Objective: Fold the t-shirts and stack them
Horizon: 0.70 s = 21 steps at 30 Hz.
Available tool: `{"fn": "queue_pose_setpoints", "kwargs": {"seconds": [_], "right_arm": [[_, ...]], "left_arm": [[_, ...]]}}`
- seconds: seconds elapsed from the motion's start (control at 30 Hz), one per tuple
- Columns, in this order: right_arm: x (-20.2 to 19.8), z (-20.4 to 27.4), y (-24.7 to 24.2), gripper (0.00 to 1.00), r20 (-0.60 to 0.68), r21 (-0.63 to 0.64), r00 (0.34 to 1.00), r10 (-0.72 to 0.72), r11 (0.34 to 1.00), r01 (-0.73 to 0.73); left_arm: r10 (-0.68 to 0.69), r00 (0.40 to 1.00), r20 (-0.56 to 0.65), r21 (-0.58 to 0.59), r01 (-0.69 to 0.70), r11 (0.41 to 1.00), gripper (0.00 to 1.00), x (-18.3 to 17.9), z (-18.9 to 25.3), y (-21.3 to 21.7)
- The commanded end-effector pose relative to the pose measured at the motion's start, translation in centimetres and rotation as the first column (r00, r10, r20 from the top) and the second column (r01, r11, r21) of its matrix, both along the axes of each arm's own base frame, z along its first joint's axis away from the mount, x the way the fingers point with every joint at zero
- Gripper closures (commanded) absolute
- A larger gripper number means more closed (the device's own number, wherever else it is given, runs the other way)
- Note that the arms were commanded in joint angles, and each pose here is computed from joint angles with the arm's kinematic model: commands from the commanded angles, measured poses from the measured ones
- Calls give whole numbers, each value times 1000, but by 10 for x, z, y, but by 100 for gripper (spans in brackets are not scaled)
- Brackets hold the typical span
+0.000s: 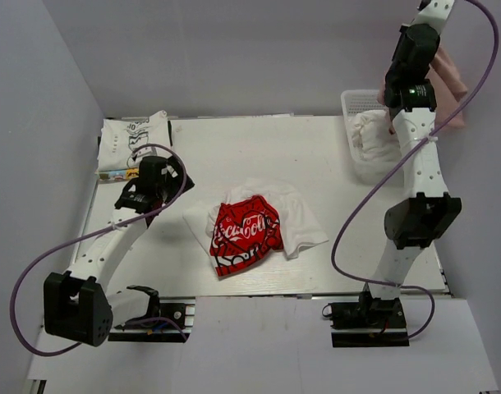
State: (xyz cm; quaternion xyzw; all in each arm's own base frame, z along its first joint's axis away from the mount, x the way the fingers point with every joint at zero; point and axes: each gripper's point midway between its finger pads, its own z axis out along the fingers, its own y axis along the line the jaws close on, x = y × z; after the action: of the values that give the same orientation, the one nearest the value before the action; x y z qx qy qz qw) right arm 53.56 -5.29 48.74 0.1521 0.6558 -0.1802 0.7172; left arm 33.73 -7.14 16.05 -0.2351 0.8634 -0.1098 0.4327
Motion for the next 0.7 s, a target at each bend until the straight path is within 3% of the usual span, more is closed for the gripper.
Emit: {"fn": "queue_pose_setpoints", "kwargs": {"seconds": [0.0, 0.17, 0.27, 0.3, 0.37, 0.4, 0.43, 0.47, 0.53, 0.6, 0.67], "right_arm": [[38, -23, -12, 100, -6, -21, 997, 81, 997, -81], [82, -131, -61, 100, -164, 27, 985, 53, 998, -49], [98, -197, -68, 100, -278, 104, 952, 130, 989, -105], [102, -227, -72, 95, -322, 148, 937, 133, 985, -89], [95, -253, -60, 71, -390, 215, 901, 193, 970, -115], [86, -242, -52, 32, -382, 226, 899, 212, 965, -132], [80, -249, -37, 11, -396, 243, 873, 285, 949, -199], [77, -239, -23, 10, -379, 237, 871, 313, 942, -236], [52, -182, -2, 10, -302, 203, 881, 363, 928, -313], [32, -158, 36, 10, -288, 169, 860, 420, 907, -386], [0, -148, 88, 10, -317, 156, 792, 521, 853, -498]], "left_arm": [[-8, 999, 53, 9, 7, 1000, 0, 13, 18, 0], [-40, 997, 59, -32, 42, 999, 0, 19, 20, -11], [-55, 997, 46, -27, 56, 998, 0, 19, 15, -13], [-76, 996, 53, -26, 77, 997, 0, 18, 18, -15], [-92, 991, 94, -43, 96, 994, 0, 17, 29, -18], [-143, 985, 93, -18, 145, 989, 0, 12, 22, -21], [-215, 971, 109, -38, 220, 975, 0, 8, 23, -33], [-265, 949, 170, -37, 275, 961, 0, 9, 34, -41], [-348, 922, 167, -37, 359, 933, 2, 1, 27, -55], [-447, 882, 150, -94, 463, 881, 4, -6, 17, -75], [-526, 846, 88, -163, 533, 830, 4, -11, -9, -95]]}}
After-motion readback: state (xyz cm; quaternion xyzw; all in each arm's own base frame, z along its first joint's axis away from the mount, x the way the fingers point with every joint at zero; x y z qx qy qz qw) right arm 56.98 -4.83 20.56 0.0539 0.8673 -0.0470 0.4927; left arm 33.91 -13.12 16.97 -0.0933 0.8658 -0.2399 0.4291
